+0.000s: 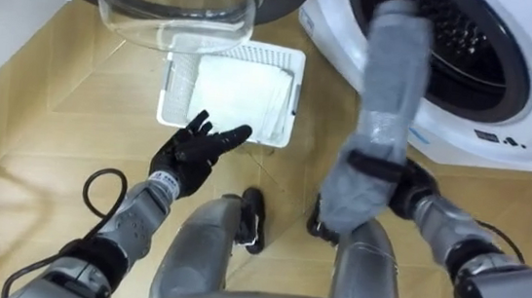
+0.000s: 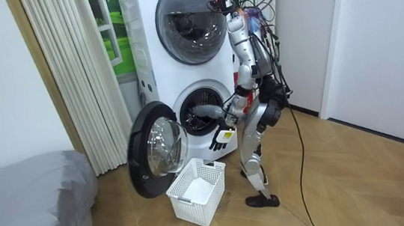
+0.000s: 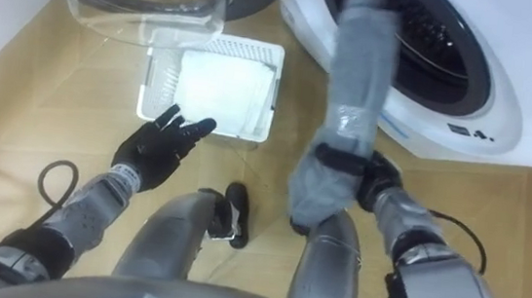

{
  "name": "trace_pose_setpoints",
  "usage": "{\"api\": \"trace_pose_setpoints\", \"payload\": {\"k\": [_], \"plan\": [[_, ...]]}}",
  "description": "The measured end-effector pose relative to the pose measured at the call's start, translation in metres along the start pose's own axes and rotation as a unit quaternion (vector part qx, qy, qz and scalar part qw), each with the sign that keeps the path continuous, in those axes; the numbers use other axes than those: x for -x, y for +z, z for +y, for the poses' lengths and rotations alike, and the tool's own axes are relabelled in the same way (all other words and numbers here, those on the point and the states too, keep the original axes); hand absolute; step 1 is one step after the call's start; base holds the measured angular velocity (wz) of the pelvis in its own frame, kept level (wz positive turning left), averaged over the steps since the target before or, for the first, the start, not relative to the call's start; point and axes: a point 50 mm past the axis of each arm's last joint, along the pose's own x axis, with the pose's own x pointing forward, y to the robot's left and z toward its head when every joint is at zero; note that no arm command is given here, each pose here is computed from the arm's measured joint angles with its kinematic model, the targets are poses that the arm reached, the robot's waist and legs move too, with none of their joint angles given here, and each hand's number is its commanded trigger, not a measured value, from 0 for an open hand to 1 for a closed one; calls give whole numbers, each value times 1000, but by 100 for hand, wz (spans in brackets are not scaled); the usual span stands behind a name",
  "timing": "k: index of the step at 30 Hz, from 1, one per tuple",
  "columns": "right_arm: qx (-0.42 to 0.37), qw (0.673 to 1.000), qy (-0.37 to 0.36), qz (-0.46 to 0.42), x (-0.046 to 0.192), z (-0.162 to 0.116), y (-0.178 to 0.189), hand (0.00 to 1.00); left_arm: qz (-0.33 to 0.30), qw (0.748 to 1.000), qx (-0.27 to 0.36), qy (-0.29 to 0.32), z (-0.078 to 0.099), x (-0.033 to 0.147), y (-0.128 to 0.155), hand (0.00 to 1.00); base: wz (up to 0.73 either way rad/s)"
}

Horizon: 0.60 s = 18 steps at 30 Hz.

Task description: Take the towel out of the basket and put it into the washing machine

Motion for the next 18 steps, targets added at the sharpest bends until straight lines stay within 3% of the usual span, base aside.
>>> {"api": "trace_pose_setpoints", "payload": {"k": [8,15,16,17,18], "plan": [[-51,995,-59,-56,8,-32,49,100,-7,1000,-13,5,5,4,11,0,-1],[-119,989,-49,-75,7,-24,78,100,-11,1000,-19,4,6,7,14,0,3],[-139,986,-46,-78,7,-22,84,91,-17,1000,-22,1,5,8,17,0,11],[-163,983,-40,-81,7,-19,89,66,-19,1000,-23,3,6,9,16,0,3],[-175,980,-37,-83,7,-18,91,20,-19,1000,-23,4,6,10,16,0,0]]}}
